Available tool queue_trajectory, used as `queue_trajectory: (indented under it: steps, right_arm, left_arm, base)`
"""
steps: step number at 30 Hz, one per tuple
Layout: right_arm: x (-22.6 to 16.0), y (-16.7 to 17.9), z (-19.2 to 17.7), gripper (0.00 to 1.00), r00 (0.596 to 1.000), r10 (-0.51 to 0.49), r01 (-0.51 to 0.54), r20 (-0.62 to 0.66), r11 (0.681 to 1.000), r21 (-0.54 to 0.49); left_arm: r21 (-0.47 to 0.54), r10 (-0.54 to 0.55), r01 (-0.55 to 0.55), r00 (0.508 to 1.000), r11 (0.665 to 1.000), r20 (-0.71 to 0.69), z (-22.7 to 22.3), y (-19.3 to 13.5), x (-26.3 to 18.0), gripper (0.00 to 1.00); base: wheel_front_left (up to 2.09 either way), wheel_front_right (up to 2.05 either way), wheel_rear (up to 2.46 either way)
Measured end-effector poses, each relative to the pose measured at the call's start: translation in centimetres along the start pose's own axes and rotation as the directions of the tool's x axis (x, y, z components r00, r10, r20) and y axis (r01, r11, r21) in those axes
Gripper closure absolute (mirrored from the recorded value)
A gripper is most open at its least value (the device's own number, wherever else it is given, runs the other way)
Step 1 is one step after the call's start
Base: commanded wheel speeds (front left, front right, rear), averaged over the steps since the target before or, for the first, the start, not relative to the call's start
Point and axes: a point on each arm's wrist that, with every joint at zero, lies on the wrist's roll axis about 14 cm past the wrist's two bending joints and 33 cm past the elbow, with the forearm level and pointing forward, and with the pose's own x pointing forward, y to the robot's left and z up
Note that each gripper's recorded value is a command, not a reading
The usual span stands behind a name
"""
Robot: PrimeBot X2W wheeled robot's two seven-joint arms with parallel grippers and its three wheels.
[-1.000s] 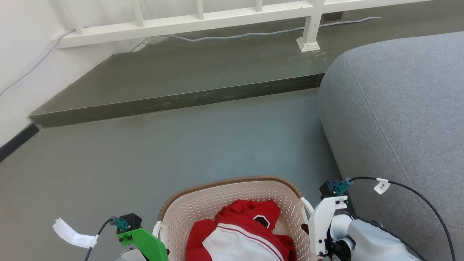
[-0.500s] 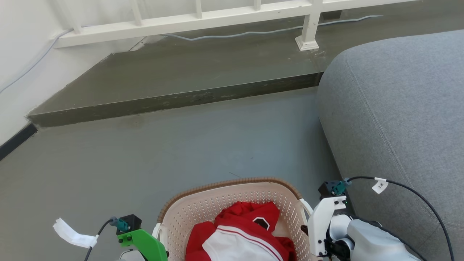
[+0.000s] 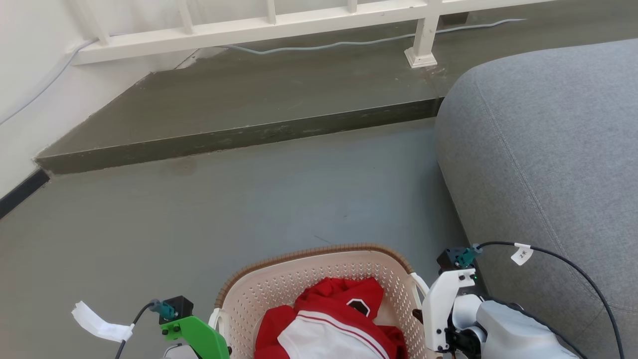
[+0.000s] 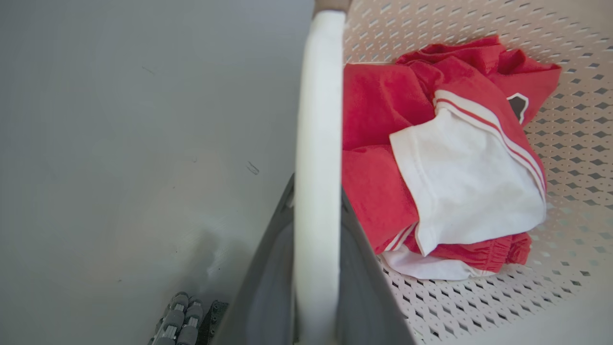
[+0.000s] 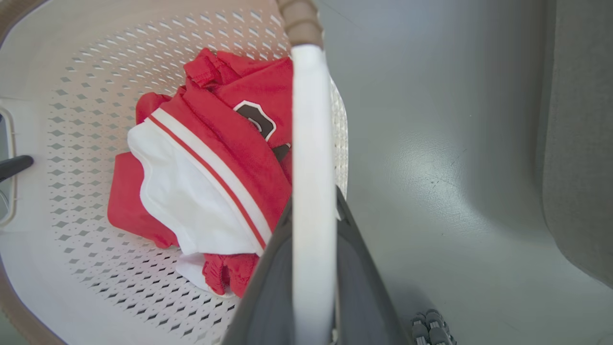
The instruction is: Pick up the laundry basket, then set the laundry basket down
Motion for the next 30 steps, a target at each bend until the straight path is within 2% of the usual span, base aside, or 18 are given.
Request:
queue_trajectory:
  steps: [19,25,30]
  right_arm:
    - [0.4,-0.2,0.4,1.0,1.0,0.002,-0.002,-0.004,1.0,-0.002]
    - [1.1,-0.6,2.8,1.0,0.999,0.002,-0.002,0.047,1.0,-0.011]
    - [2.0,-1.5,3.2,1.0,0.999,-0.005,0.005,0.049,1.0,0.002]
  left_arm:
    - [-0.011,0.001,-0.001,1.0,1.0,-0.005,0.2,0.2,0.5,1.0]
    - [-0.021,-0.011,0.012,0.999,1.0,0.045,2.6,0.2,1.3,1.0]
    - [-0.029,-0.021,0.023,0.998,0.999,0.054,3.5,0.2,2.4,1.0]
  base:
    - [0.0,0.0,0.0]
    - [0.0,0.0,0.0]
    - [0.0,0.0,0.0]
